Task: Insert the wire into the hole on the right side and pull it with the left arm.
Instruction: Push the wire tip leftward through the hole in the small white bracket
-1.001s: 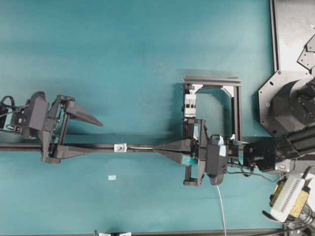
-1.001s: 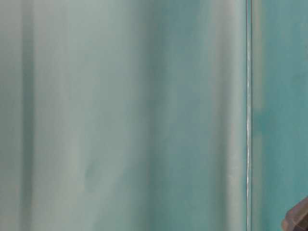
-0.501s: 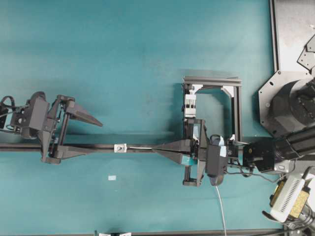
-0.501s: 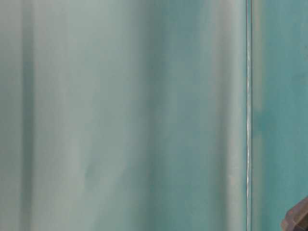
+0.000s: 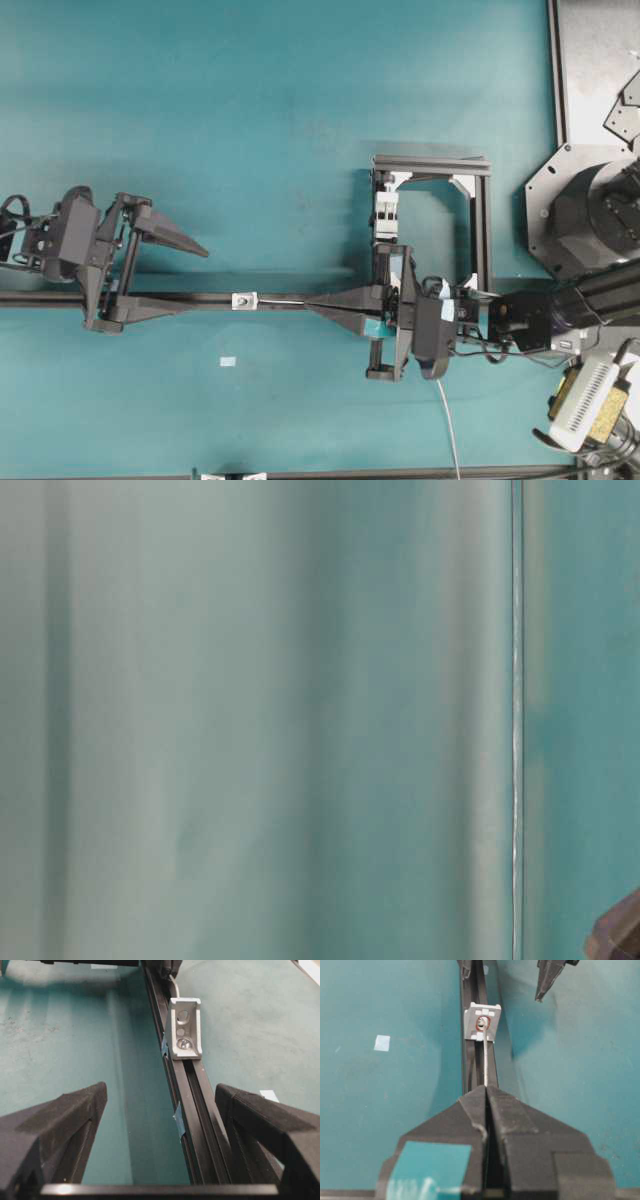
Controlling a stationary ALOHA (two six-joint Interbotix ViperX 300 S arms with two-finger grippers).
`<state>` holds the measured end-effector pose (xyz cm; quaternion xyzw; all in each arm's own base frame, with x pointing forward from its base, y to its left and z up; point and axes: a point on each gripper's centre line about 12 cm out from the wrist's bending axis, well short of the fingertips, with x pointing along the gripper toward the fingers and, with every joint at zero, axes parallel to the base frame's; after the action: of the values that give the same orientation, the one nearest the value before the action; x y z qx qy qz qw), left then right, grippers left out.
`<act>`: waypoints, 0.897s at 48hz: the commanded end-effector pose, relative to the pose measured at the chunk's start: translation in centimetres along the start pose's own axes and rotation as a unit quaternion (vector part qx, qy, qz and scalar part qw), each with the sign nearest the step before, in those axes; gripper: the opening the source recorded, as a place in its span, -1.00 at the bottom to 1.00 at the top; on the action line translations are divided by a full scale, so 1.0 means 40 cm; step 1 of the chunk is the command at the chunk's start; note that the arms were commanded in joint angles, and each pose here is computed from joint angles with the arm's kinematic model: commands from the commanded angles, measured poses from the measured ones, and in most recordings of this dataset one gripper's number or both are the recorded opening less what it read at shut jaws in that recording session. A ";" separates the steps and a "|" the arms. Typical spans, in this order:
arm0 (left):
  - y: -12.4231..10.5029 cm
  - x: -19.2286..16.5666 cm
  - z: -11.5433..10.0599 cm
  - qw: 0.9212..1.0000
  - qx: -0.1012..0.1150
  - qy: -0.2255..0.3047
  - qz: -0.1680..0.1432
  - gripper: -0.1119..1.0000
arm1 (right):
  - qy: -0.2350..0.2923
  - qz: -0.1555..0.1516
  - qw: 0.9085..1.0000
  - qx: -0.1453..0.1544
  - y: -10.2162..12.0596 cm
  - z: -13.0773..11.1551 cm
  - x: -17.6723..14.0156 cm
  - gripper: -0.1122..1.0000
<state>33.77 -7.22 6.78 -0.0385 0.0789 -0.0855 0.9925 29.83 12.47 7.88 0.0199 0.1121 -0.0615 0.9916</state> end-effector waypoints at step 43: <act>0.000 0.011 0.027 1.000 -0.001 -0.018 0.000 0.58 | -0.019 -0.017 1.000 0.013 0.001 0.021 0.044 -0.76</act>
<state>34.05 -7.29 6.94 -0.0391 0.0743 -0.0858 0.9928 31.16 12.27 7.63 0.0233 0.1067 -0.0760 0.9911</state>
